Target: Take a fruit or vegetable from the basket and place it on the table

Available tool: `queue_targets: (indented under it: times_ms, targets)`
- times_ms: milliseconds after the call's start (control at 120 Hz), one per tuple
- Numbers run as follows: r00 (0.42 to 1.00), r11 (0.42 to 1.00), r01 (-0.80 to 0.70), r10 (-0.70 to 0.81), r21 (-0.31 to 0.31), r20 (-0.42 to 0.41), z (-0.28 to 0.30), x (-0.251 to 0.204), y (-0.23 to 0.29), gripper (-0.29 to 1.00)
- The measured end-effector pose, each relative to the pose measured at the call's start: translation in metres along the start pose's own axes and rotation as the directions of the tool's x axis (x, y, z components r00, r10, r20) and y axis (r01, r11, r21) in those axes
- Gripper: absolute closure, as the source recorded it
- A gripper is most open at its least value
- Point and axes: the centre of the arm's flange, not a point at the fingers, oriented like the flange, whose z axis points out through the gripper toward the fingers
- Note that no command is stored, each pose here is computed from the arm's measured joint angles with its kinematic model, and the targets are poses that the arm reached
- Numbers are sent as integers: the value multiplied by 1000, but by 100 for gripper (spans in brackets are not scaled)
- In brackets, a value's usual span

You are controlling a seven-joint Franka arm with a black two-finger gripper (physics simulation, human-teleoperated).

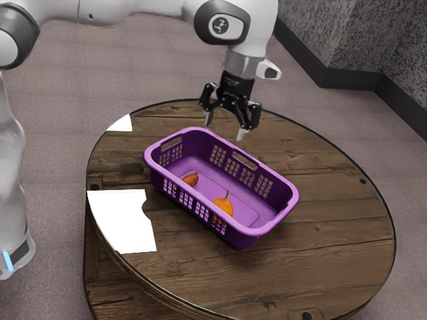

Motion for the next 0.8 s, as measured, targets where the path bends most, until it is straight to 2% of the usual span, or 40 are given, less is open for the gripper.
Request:
queue_targets:
  times_ms: [192,408,800]
  targets:
    - [996,996,92,-92,4,12,12,-6,-20,0]
    - [982,982,185,-186,-33,-25,13,-11,-25,0]
    - [947,948,319,-319,14,-37,41,0,-21,0]
